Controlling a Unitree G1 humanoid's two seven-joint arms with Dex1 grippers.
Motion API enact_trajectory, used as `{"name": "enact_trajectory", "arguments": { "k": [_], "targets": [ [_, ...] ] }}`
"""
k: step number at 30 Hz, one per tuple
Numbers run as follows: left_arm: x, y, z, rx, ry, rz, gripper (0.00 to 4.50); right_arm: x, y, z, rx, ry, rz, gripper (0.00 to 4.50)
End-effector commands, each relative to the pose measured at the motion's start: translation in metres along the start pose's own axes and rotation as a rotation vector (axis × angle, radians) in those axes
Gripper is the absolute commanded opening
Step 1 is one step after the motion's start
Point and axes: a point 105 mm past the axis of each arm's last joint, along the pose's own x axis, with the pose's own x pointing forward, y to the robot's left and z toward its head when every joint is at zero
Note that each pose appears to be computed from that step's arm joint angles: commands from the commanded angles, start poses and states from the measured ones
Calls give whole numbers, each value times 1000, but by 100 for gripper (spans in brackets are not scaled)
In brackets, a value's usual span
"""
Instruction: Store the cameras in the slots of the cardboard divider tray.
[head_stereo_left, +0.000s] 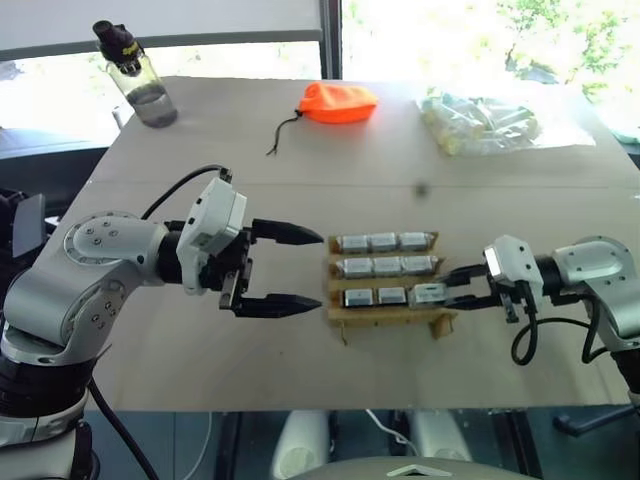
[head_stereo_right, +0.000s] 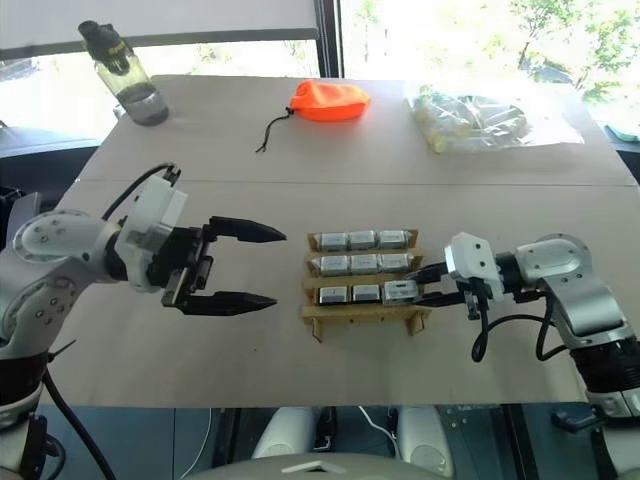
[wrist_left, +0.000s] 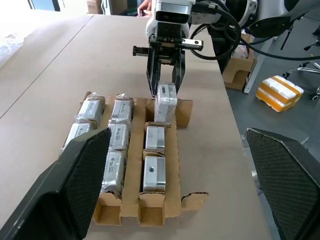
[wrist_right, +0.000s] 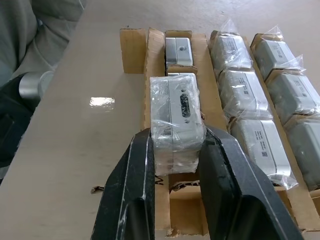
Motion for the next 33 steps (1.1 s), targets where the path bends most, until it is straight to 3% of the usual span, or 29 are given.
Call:
{"name": "enact_trajectory", "arguments": {
  "k": [1,13,19,21,24,28,33],
  "targets": [
    [-3,-2,9,38,-3,8,450,-6,-4,-13,15,55,-37,68],
    [-3,-1,9,40,-2,10,450,-7,5,-31,104,88,14,68],
    [-3,-2,9,38,-3,7,450,-12,1,-17,131,16,-15,370],
    [-4,-1,8,35,0,9,450,-16,3,-11,156,-20,-11,447],
    [-7,2,-1,13,11,49,450,-25,9,-5,197,-56,-14,447],
    [-19,8,-30,-69,32,199,450,-46,8,-7,271,-166,-150,447],
    [-38,18,-56,-96,63,417,450,-71,8,-33,333,-161,-310,447]
  ]
}}
